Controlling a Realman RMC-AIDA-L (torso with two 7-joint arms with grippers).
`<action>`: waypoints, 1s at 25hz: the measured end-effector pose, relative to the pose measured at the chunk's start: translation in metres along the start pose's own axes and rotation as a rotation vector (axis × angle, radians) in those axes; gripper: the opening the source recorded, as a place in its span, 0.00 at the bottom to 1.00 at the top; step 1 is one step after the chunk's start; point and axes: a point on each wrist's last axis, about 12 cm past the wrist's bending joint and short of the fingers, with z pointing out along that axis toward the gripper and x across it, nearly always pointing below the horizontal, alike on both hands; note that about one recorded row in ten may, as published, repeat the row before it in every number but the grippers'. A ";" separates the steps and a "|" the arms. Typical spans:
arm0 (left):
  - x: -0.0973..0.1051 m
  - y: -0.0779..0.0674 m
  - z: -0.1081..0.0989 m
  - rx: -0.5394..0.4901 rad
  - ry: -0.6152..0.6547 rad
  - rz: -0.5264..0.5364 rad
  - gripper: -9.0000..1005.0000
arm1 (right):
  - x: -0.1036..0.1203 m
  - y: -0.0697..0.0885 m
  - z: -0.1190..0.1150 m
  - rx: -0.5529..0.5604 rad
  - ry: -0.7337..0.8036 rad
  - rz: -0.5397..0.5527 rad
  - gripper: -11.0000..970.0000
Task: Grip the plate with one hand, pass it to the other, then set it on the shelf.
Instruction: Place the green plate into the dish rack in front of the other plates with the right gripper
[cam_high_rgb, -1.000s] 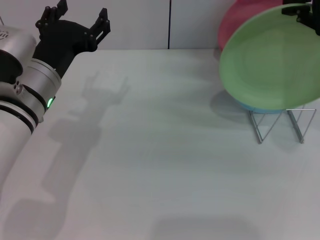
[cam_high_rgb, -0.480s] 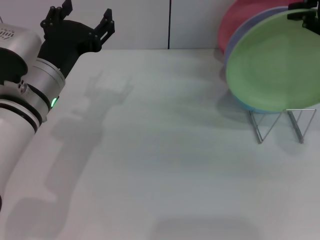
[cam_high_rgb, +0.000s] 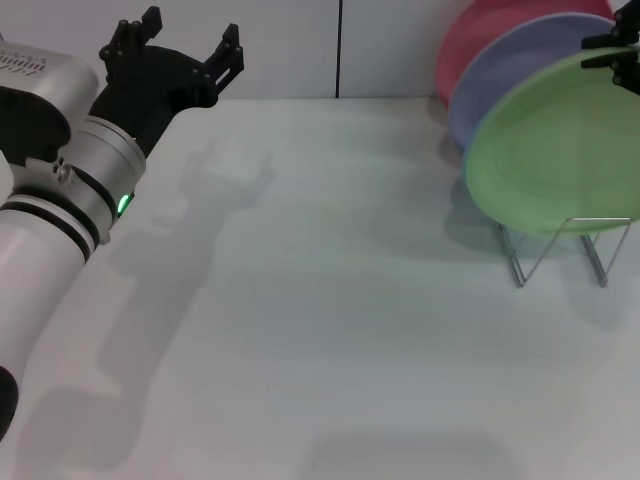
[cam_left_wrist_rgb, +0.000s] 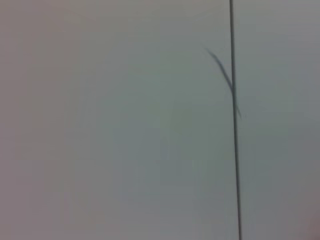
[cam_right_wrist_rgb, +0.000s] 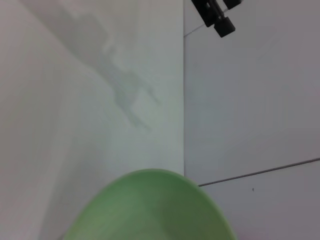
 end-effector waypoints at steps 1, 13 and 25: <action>0.001 -0.001 0.001 0.003 0.002 0.000 0.86 | 0.000 0.000 0.000 0.000 0.000 0.000 0.07; 0.002 -0.005 0.007 0.023 0.009 -0.001 0.86 | 0.013 0.011 0.003 -0.001 0.024 -0.012 0.07; 0.003 -0.006 0.011 0.033 0.018 -0.002 0.86 | 0.028 0.035 0.014 -0.033 0.060 0.029 0.08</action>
